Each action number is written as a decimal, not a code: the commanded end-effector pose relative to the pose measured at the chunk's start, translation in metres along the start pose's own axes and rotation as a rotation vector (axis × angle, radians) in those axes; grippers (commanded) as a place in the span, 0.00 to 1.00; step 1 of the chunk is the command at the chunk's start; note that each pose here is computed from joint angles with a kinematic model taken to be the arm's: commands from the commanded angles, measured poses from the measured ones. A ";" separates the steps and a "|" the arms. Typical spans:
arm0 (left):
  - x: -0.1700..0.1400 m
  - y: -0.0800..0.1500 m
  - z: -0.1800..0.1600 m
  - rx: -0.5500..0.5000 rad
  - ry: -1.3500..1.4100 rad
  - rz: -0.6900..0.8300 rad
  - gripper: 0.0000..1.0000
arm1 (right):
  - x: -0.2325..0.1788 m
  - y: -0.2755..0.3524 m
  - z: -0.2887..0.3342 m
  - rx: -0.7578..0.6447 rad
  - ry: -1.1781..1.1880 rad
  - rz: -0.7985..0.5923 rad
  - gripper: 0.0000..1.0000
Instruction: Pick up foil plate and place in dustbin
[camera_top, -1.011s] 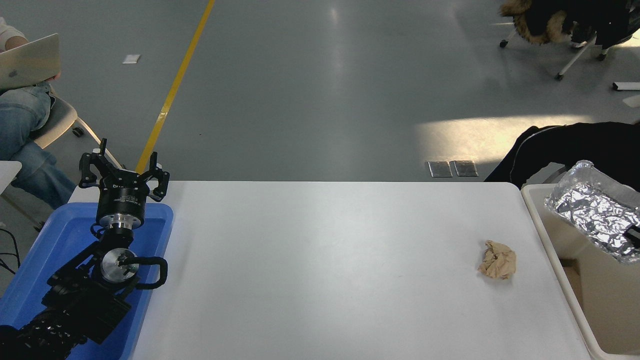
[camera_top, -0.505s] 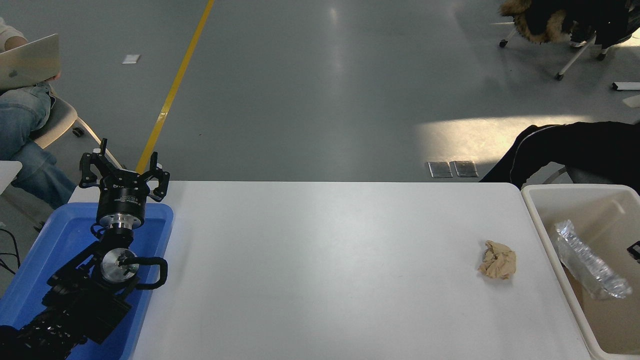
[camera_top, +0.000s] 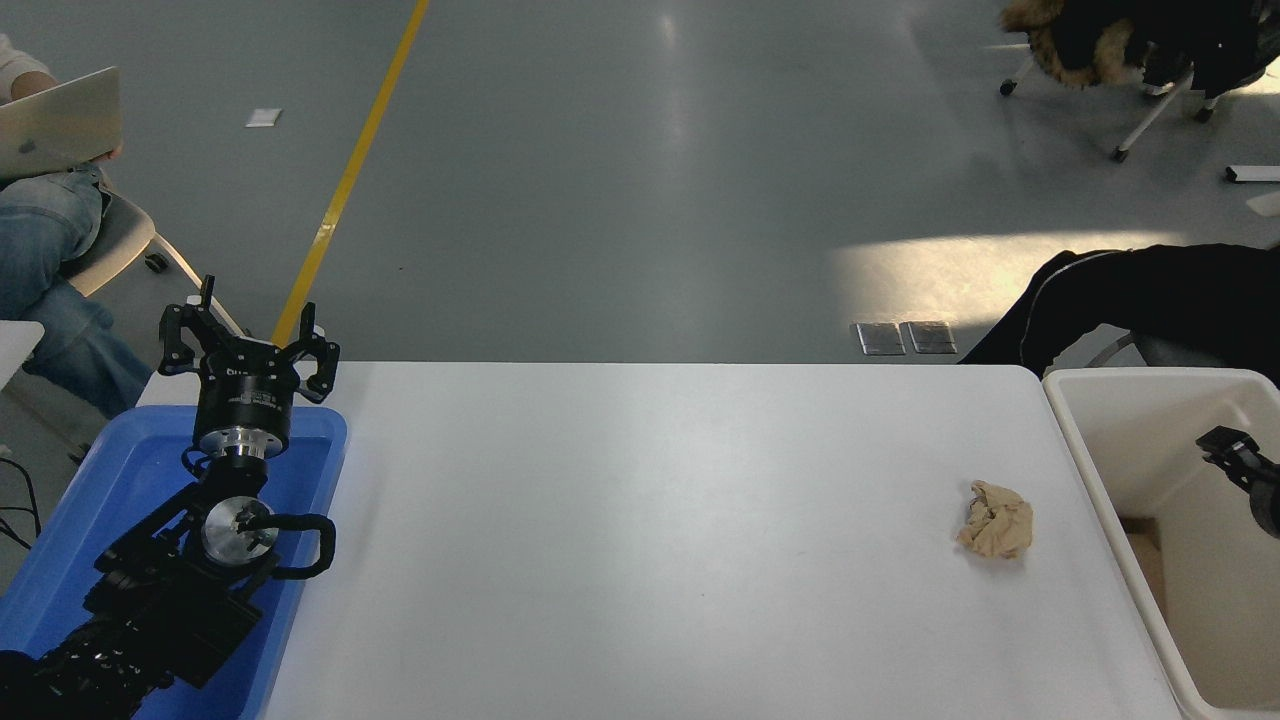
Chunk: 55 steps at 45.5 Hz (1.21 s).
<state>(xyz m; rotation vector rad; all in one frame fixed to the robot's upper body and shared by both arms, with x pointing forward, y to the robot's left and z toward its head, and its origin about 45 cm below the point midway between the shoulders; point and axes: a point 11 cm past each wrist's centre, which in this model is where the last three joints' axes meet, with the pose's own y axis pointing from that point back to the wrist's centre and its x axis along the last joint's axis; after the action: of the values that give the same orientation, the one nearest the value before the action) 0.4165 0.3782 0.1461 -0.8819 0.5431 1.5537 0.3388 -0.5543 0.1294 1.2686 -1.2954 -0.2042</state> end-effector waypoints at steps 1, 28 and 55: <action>0.000 0.000 0.000 0.001 -0.001 0.000 0.99 | -0.005 0.054 -0.058 0.098 0.164 -0.167 1.00; 0.001 0.001 0.000 -0.002 0.001 0.002 0.99 | -0.027 0.293 -0.195 0.425 0.683 -0.428 1.00; 0.001 0.000 0.000 -0.004 0.002 0.005 0.99 | -0.068 0.380 -0.239 0.512 0.797 -0.638 1.00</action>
<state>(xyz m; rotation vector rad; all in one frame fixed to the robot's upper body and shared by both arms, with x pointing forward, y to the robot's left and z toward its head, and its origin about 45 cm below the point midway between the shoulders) 0.4160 0.3789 0.1456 -0.8851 0.5438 1.5578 0.3184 -0.2565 0.4265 1.8696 -0.3137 0.1913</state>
